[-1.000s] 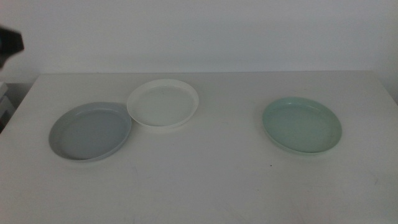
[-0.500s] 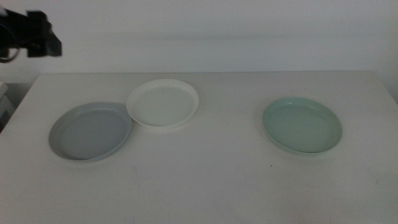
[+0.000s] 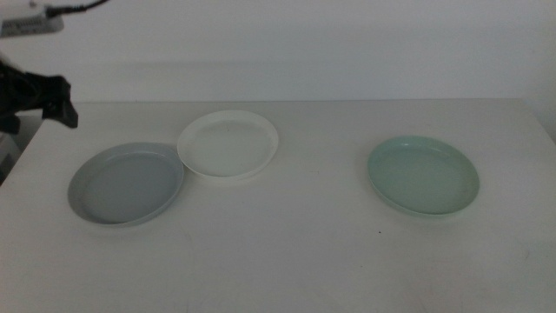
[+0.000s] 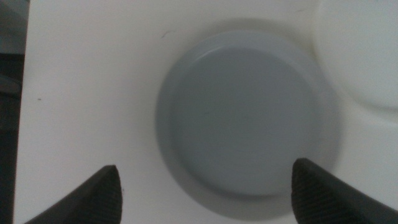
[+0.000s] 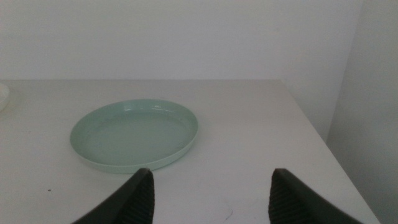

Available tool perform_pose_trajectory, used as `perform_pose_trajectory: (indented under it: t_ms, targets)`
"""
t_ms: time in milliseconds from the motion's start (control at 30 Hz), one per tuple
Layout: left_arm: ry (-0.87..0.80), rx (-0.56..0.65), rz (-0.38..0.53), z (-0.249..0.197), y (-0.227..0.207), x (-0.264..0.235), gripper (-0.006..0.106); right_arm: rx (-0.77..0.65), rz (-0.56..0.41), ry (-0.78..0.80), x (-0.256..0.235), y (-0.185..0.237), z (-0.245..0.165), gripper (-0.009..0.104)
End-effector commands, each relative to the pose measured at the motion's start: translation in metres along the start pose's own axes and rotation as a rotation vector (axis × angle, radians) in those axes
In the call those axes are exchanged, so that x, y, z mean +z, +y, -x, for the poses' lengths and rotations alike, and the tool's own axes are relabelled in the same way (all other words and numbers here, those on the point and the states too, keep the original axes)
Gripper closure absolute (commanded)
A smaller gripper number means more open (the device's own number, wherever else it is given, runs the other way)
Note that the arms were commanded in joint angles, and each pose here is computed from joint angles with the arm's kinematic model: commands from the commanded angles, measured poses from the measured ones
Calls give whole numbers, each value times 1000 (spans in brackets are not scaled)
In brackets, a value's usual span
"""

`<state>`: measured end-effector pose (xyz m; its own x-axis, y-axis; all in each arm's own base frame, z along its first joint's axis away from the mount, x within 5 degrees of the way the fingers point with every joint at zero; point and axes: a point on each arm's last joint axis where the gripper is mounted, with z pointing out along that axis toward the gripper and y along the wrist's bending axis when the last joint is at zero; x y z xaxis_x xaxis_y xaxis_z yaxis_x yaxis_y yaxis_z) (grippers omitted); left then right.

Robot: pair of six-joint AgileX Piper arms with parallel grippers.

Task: Stack the three bowls on top of each other.

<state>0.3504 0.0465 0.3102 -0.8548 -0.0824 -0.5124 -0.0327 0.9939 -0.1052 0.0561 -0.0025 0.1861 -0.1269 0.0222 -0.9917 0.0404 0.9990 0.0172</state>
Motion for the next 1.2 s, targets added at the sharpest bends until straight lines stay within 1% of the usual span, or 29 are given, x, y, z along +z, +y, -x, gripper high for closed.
perform_pose_trajectory:
  t_ms: [0, 67, 200, 433, 533, 600, 700, 767, 933, 1033, 1167]
  targets:
    - [-76, 34, -14, 15, 11, -2, -5, -20, -3, -112, -3, 0, 11, 47]
    - [-52, 41, -17, 16, 23, 20, -5, -20, -3, -112, -3, 0, 11, 47]
    - [-9, 3, -16, 14, 40, 64, -5, -20, -3, -112, -3, 0, 11, 47]
    - [50, -21, -23, 5, 51, 115, -4, -20, -3, -112, -3, 0, 11, 47]
    - [66, -20, -41, 1, 51, 128, 2, -20, -3, -112, -3, 0, 11, 47]
    - [78, -18, -47, -1, 51, 134, 14, -20, -3, -112, -3, 0, 11, 47]
    - [97, -21, -50, -4, 51, 141, 39, -20, -3, -112, -3, 0, 11, 47]
    - [104, -23, -52, -5, 52, 143, 53, -20, -3, -112, -3, 0, 11, 47]
    - [98, -25, -50, -4, 52, 143, 82, -20, -3, -112, -3, 0, 11, 47]
    - [116, -34, -67, -3, 48, 129, 100, -20, -3, -112, -3, 0, 11, 47]
    - [102, -17, -83, -1, 39, 93, 100, -20, -3, -112, -3, 0, 11, 47]
